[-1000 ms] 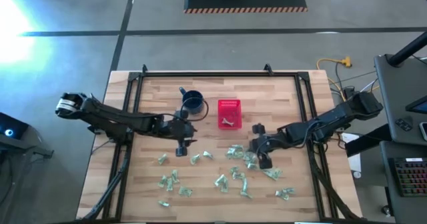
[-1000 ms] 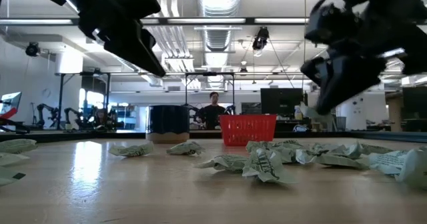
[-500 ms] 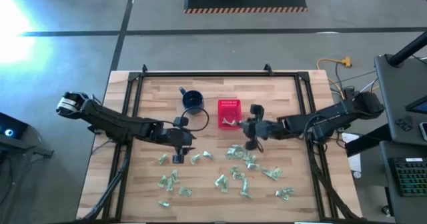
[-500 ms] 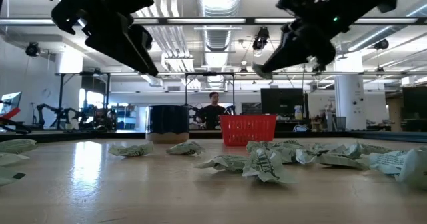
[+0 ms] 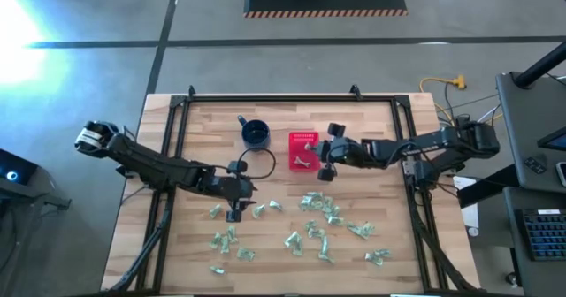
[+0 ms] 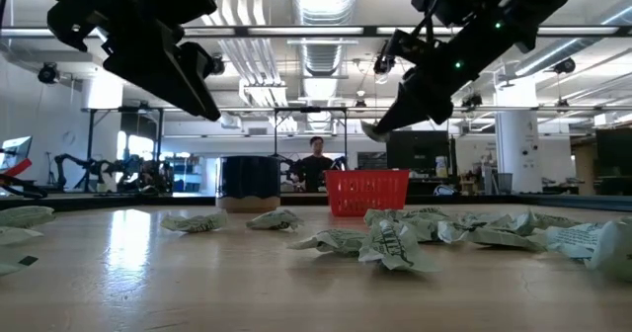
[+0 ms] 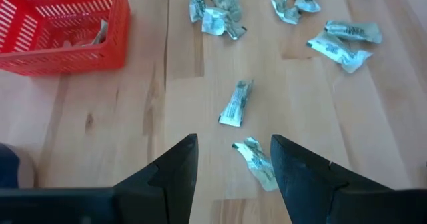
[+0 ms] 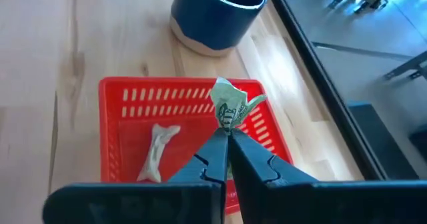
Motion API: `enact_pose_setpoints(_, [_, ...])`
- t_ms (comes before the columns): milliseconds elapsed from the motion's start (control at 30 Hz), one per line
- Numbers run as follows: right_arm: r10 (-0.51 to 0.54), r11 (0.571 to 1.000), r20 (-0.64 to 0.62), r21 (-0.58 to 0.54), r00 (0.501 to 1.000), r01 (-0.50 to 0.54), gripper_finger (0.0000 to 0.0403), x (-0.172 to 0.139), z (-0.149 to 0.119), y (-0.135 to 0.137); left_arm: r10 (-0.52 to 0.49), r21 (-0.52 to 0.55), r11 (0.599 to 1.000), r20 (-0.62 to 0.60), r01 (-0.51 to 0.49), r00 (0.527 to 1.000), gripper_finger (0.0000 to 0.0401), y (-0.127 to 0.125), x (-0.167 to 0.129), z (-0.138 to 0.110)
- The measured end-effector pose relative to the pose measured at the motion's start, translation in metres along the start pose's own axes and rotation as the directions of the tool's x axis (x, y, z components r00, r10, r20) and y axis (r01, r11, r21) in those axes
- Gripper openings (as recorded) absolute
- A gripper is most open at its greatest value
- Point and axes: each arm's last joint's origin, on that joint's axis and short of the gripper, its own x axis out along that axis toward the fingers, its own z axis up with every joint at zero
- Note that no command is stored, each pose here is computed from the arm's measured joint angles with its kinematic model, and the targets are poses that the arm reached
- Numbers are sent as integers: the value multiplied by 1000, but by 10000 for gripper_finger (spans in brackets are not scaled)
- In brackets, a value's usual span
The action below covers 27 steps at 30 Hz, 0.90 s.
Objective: Pick and place items into bin
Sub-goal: Put the green stevia packet into the red bin
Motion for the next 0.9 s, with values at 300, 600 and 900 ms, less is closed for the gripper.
enact_pose_setpoints(300, [-10, 1000, -13, 8, 1000, 10, 78, 5, -2, -6, 0, -2, 1000, 4, 0, 1000, 171, 0, 2, -3])
enact_pose_setpoints(600, [132, 991, 19, -16, 991, -132, 139, -1, 1, 2, -20, 7, 1000, -48, 20, 999, 171, -1, 11, -14])
enact_pose_setpoints(900, [246, 967, -7, -73, 969, -245, 137, -9, 0, 18, -48, 15, 999, -107, 50, 993, 171, -10, 49, -19])
